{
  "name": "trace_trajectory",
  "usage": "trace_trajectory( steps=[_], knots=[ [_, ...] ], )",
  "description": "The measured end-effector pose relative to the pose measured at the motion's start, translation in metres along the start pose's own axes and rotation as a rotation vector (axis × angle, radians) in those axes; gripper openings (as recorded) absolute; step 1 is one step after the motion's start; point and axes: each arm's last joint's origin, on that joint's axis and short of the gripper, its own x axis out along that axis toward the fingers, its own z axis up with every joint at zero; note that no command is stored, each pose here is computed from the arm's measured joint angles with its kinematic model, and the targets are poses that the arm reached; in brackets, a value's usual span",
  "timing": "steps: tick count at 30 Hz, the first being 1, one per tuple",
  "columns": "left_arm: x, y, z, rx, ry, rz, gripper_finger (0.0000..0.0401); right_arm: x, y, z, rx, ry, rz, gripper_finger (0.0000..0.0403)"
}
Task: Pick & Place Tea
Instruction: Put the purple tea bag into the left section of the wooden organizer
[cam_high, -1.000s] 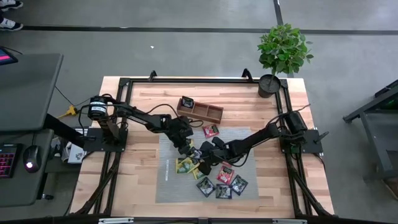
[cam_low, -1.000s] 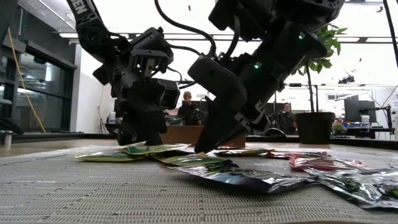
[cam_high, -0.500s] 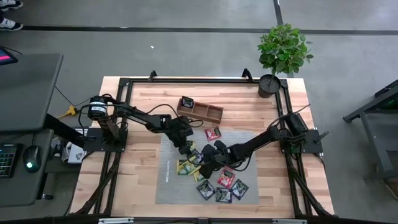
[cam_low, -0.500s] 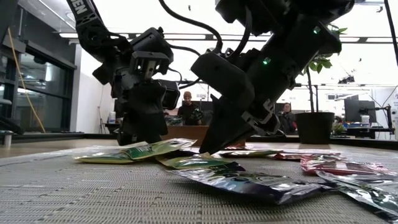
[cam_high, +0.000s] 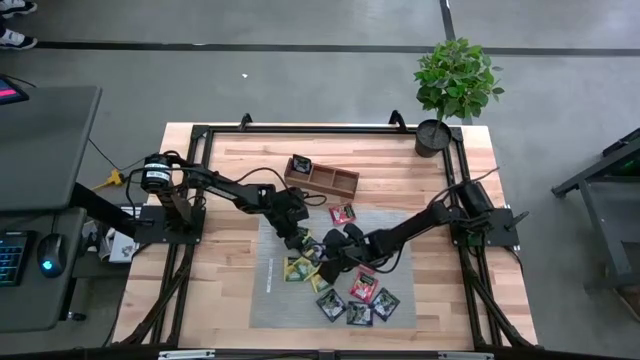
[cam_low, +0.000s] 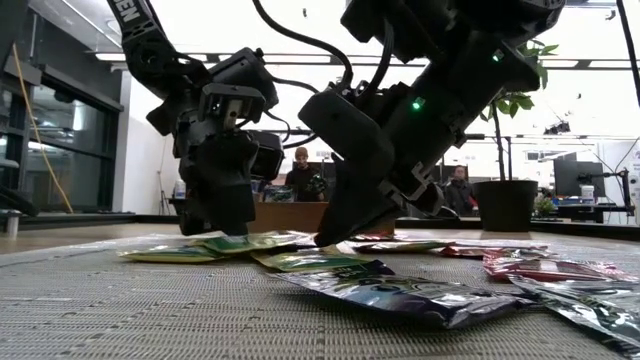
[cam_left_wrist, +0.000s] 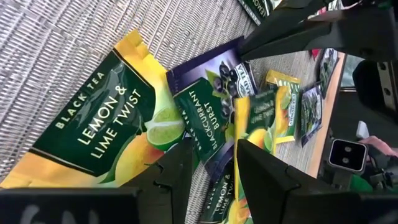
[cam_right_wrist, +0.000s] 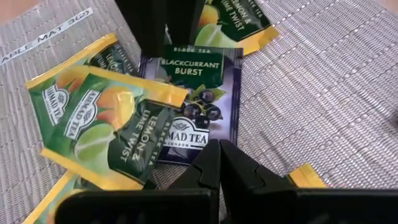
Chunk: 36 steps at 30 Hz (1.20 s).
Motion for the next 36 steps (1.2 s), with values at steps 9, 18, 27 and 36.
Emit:
trace_trajectory(
  steps=[9, 18, 27, 36],
  knots=[
    [0.0, 0.0, 0.0, -0.001, 0.001, -0.001, 0.0127, 0.005, -0.005, 0.012, 0.0, -0.042, 0.019, 0.0],
    [0.0, 0.0, 0.0, -0.002, 0.002, -0.002, 0.0127, 0.006, -0.008, 0.015, 0.002, -0.038, 0.025, 0.0],
    [0.0, 0.001, 0.0, -0.002, 0.0, 0.0, 0.0127, 0.006, -0.008, 0.015, 0.002, -0.038, 0.025, 0.0],
    [0.0, 0.001, 0.0, -0.004, -0.001, 0.005, 0.01, 0.006, -0.008, 0.015, 0.002, -0.039, 0.025, 0.0]
  ],
)
